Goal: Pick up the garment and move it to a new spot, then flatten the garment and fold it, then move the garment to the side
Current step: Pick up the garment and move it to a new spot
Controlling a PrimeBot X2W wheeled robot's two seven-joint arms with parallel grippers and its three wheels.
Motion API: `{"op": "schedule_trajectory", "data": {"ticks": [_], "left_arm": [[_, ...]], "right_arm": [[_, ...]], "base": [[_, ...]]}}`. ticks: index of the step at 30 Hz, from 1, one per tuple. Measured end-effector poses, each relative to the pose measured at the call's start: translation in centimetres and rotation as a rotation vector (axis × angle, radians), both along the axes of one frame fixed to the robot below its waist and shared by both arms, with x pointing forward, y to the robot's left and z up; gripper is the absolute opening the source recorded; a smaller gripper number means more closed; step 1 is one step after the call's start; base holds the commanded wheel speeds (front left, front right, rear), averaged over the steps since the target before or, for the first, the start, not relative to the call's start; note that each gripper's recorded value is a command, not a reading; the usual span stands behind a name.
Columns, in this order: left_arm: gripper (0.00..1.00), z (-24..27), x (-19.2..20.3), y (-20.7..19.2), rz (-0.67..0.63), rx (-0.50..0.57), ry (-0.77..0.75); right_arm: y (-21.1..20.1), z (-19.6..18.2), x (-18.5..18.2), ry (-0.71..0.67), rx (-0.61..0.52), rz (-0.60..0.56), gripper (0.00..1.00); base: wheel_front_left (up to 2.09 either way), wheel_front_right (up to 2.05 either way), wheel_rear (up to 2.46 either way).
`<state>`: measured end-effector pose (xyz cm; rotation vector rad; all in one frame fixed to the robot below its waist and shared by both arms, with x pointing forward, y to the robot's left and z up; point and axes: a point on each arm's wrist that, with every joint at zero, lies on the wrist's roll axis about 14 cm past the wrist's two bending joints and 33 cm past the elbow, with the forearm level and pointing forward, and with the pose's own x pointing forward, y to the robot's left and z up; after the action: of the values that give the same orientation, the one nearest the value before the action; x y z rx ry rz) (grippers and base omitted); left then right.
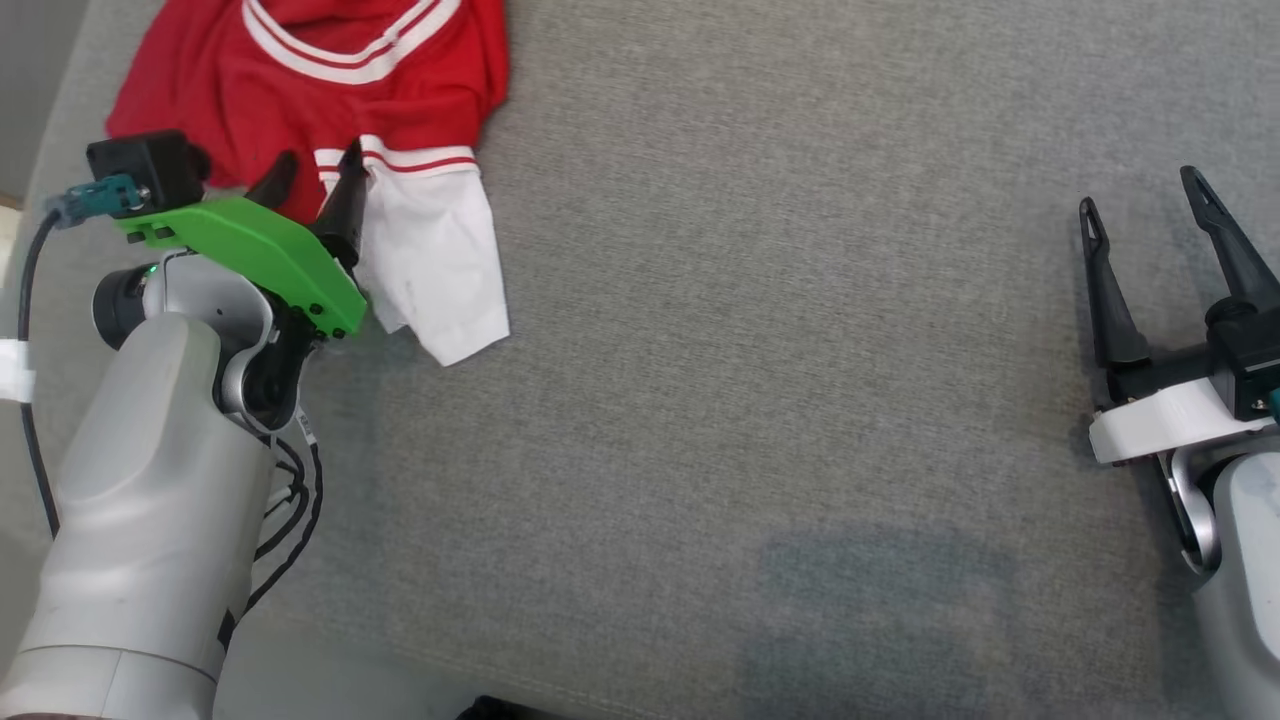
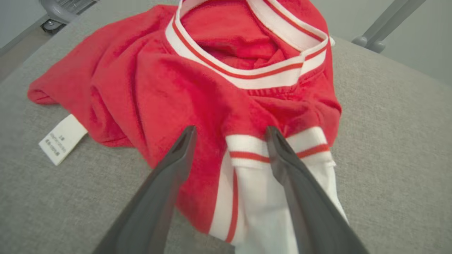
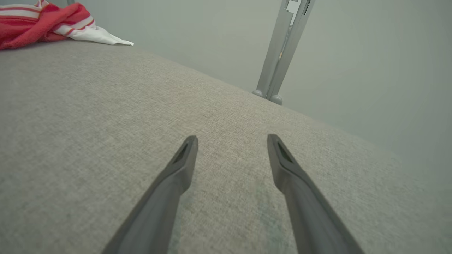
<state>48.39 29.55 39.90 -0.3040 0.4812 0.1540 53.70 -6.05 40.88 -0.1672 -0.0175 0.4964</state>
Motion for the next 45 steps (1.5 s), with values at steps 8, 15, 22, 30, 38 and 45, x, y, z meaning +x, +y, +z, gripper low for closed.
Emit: {"op": "schedule_trajectory", "data": {"ticks": [8, 15, 22, 30, 38, 45], "left_arm": [[0.00, -3.8, 0.8, -3.0, -0.094, -0.042, 0.089], [0.00, 0.2, 2.2, -5.7, -0.178, -0.054, -0.072], [0.00, 9.0, 3.1, -11.2, -0.391, -0.046, -0.302], [0.00, 17.8, -0.8, -22.9, -0.724, -0.142, -0.464], [0.00, 20.0, -6.8, -34.0, -1.030, -0.231, -0.463], [0.00, 14.6, -7.8, -38.6, -1.116, -0.189, -0.330]], "right_arm": [[-3.2, -1.2, -0.6, 0.035, -0.019, -0.075, 1.00], [-3.4, -0.2, -1.9, 0.049, 0.012, -0.101, 1.00], [-2.8, 2.5, -3.7, 0.035, 0.074, -0.125, 1.00], [-4.3, 6.6, -5.9, -0.025, 0.121, -0.186, 1.00], [-9.3, 8.9, -8.3, -0.070, 0.131, -0.326, 1.00], [-13.7, 9.8, -10.5, -0.087, 0.136, -0.456, 1.00]], "base": [[0.00, 0.00, 0.00], [0.00, 0.00, 0.00], [0.00, 0.00, 0.00], [0.00, 0.00, 0.00], [0.00, 0.00, 0.00], [0.00, 0.00, 0.00]]}}
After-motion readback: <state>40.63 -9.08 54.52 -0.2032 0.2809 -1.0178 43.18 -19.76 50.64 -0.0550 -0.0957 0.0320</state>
